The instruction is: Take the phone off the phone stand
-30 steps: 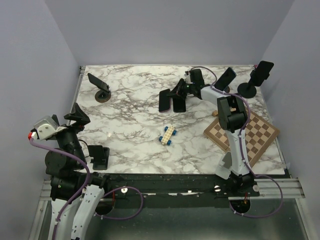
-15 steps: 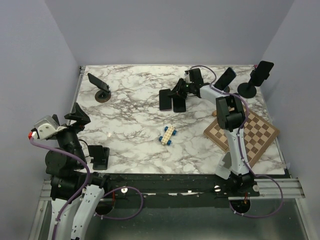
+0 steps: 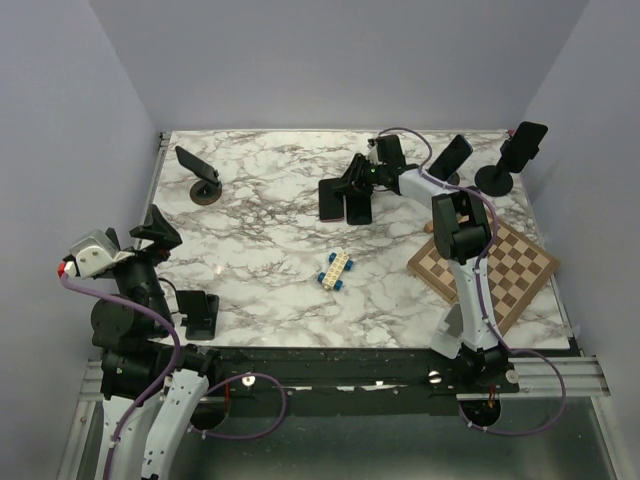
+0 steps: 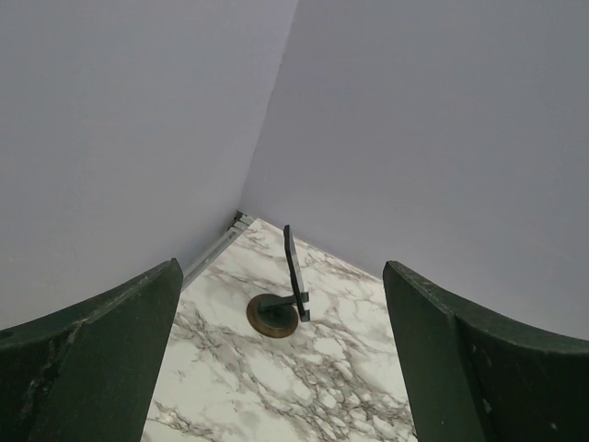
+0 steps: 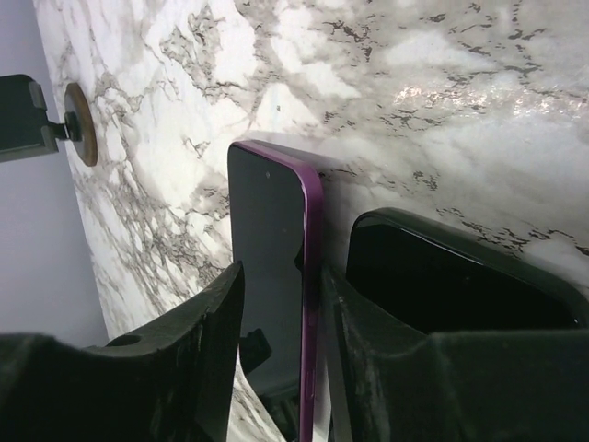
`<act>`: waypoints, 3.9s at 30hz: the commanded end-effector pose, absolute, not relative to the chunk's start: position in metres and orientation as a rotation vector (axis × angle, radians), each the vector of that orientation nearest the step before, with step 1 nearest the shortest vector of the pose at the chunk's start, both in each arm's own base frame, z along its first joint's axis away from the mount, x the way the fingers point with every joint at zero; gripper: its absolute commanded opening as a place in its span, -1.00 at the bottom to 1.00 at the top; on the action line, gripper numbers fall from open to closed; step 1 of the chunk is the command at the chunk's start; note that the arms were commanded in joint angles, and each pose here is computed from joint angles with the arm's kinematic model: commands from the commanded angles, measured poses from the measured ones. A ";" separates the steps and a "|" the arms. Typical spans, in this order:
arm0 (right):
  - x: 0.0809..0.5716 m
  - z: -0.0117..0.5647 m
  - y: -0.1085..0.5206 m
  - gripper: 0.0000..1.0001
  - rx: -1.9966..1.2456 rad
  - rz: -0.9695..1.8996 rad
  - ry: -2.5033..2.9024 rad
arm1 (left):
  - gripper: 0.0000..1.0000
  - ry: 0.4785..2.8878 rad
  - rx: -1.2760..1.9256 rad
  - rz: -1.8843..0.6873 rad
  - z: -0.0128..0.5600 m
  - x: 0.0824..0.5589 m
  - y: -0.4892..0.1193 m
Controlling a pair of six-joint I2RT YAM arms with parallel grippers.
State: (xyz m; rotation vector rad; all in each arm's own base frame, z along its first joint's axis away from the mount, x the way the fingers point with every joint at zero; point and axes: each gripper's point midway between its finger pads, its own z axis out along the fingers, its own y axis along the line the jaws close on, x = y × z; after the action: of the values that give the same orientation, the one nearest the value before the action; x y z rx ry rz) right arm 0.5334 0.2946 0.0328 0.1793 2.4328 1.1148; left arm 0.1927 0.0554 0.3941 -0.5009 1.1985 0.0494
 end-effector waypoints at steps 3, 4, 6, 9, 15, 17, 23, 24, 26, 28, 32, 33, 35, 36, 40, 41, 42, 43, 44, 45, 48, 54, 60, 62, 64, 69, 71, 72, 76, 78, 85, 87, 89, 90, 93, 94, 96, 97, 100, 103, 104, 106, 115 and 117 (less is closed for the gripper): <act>0.526 0.011 0.273 0.08 0.208 0.936 2.522 | 0.96 1.222 -0.477 0.028 0.391 0.198 0.049; 0.526 0.013 0.273 0.11 0.207 0.937 2.520 | 0.96 1.223 -0.477 0.029 0.391 0.199 0.049; 0.527 0.019 0.275 0.16 0.200 0.938 2.514 | 0.96 1.229 -0.476 0.031 0.390 0.200 0.048; 0.528 0.029 0.278 0.19 0.180 0.940 2.506 | 0.95 1.233 -0.474 0.029 0.390 0.201 0.048; 0.525 0.058 0.279 0.21 0.143 0.930 2.478 | 0.95 1.238 -0.471 0.025 0.389 0.202 0.047; 0.522 0.071 0.280 0.22 0.126 0.928 2.462 | 0.95 1.241 -0.467 0.022 0.389 0.203 0.046; 0.504 0.116 0.278 0.30 0.053 0.889 2.411 | 0.95 1.269 -0.449 0.013 0.385 0.211 0.040; 0.497 0.120 0.277 0.30 0.036 0.876 2.413 | 0.95 1.275 -0.445 0.012 0.384 0.213 0.039; 0.479 0.127 0.276 0.32 0.005 0.850 2.412 | 0.95 1.292 -0.436 0.013 0.382 0.217 0.037; 0.455 0.126 0.278 0.31 -0.042 0.824 2.418 | 0.96 1.315 -0.427 0.013 0.379 0.223 0.035; 0.403 0.116 0.276 0.34 -0.116 0.759 2.446 | 0.97 1.366 -0.400 0.002 0.372 0.235 0.027; 0.390 0.111 0.274 0.34 -0.125 0.744 2.458 | 0.97 1.377 -0.393 -0.002 0.370 0.238 0.025; 0.369 0.108 0.270 0.35 -0.149 0.735 2.467 | 0.97 1.405 -0.380 -0.004 0.365 0.244 0.021; 0.359 0.107 0.267 0.35 -0.155 0.736 2.466 | 0.97 1.420 -0.376 -0.004 0.362 0.248 0.019; 0.335 0.118 0.259 0.38 -0.180 0.785 2.425 | 0.97 1.484 -0.367 0.006 0.348 0.264 0.014; 0.331 0.123 0.258 0.38 -0.186 0.797 2.410 | 0.97 1.503 -0.366 0.009 0.343 0.268 0.013; 0.327 0.130 0.257 0.38 -0.193 0.811 2.389 | 0.97 1.523 -0.358 0.010 0.339 0.273 0.011; 0.323 0.136 0.256 0.39 -0.199 0.820 2.367 | 0.97 1.542 -0.353 0.011 0.335 0.277 0.009; 0.321 0.141 0.254 0.39 -0.191 0.824 2.352 | 0.97 1.555 -0.351 0.013 0.332 0.281 0.009; 0.319 0.149 0.252 0.39 -0.182 0.831 2.330 | 0.97 1.570 -0.353 0.016 0.328 0.284 0.009; 0.312 0.166 0.248 0.48 -0.174 0.848 2.280 | 0.97 1.599 -0.360 0.016 0.320 0.293 0.010; 0.297 0.193 0.236 0.58 -0.156 0.857 2.185 | 0.97 1.656 -0.413 -0.035 0.303 0.309 0.016; 0.278 0.201 0.232 0.67 -0.145 0.916 2.159 | 0.97 1.731 -0.504 -0.175 0.293 0.337 0.021; 0.274 0.202 0.233 0.67 -0.149 0.936 2.159 | 0.97 1.732 -0.552 -0.221 0.292 0.347 0.031; 0.270 0.204 0.234 0.68 -0.156 0.954 2.157 | 0.97 1.746 -0.621 -0.274 0.285 0.359 0.042; 0.263 0.215 0.235 0.67 -0.174 0.986 2.135 | 0.93 1.741 -0.750 -0.387 0.261 0.392 0.070; 0.262 0.217 0.233 0.67 -0.175 0.976 2.133 | 0.89 1.720 -0.742 -0.408 0.256 0.406 0.075; 0.262 0.218 0.231 0.67 -0.173 0.970 2.132 | 0.87 1.713 -0.740 -0.410 0.254 0.412 0.078; 0.260 0.218 0.228 0.67 -0.165 0.954 2.136 | 0.80 1.716 -0.745 -0.410 0.244 0.439 0.093; 0.260 0.217 0.228 0.67 -0.160 0.957 2.140 | 0.75 1.728 -0.755 -0.410 0.238 0.451 0.101; 0.264 0.215 0.233 0.67 -0.164 0.964 2.164 | 0.54 1.784 -0.749 -0.423 0.225 0.480 0.110; 0.266 0.216 0.234 0.67 -0.165 0.966 2.164 | 0.49 1.787 -0.751 -0.456 0.221 0.486 0.108; 0.269 0.217 0.237 0.68 -0.166 0.970 2.161 | 0.42 1.795 -0.754 -0.497 0.217 0.492 0.104; 0.271 0.217 0.238 0.67 -0.165 0.974 2.162 | 0.41 1.797 -0.755 -0.506 0.215 0.495 0.104; 0.272 0.213 0.242 0.67 -0.177 0.990 2.176 | 0.37 1.813 -0.747 -0.526 0.210 0.502 0.103; 0.272 0.212 0.243 0.67 -0.176 0.994 2.177 | 0.35 1.817 -0.746 -0.530 0.208 0.505 0.103; 0.272 0.208 0.244 0.67 -0.170 1.005 2.179 | 0.31 1.827 -0.753 -0.526 0.206 0.509 0.104; 0.272 0.206 0.245 0.67 -0.164 1.011 2.181 | 0.27 1.830 -0.752 -0.518 0.206 0.510 0.104; 0.272 0.205 0.247 0.67 -0.164 1.029 2.183 | 0.23 1.846 -0.763 -0.490 0.199 0.513 0.104; 0.270 0.205 0.247 0.67 -0.167 1.033 2.184 | 0.17 1.862 -0.761 -0.478 0.194 0.516 0.102; 0.270 0.206 0.247 0.67 -0.167 1.034 2.179 | 0.16 1.872 -0.762 -0.476 0.191 0.516 0.102; 0.269 0.207 0.246 0.67 -0.163 1.031 2.174 | 0.10 1.872 -0.750 -0.468 0.193 0.517 0.101; 0.268 0.206 0.246 0.68 -0.152 1.040 2.182 | -0.13 1.928 -0.733 -0.414 0.180 0.518 0.097; 0.268 0.206 0.247 0.67 -0.148 1.046 2.186 | -0.13 1.930 -0.716 -0.404 0.180 0.518 0.096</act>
State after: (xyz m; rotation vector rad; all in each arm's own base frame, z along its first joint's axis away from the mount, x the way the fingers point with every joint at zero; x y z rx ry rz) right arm 0.2715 0.2440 0.2041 -0.1458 2.1921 1.0107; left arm 0.5162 0.0924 0.1822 -0.7410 1.9084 -0.4657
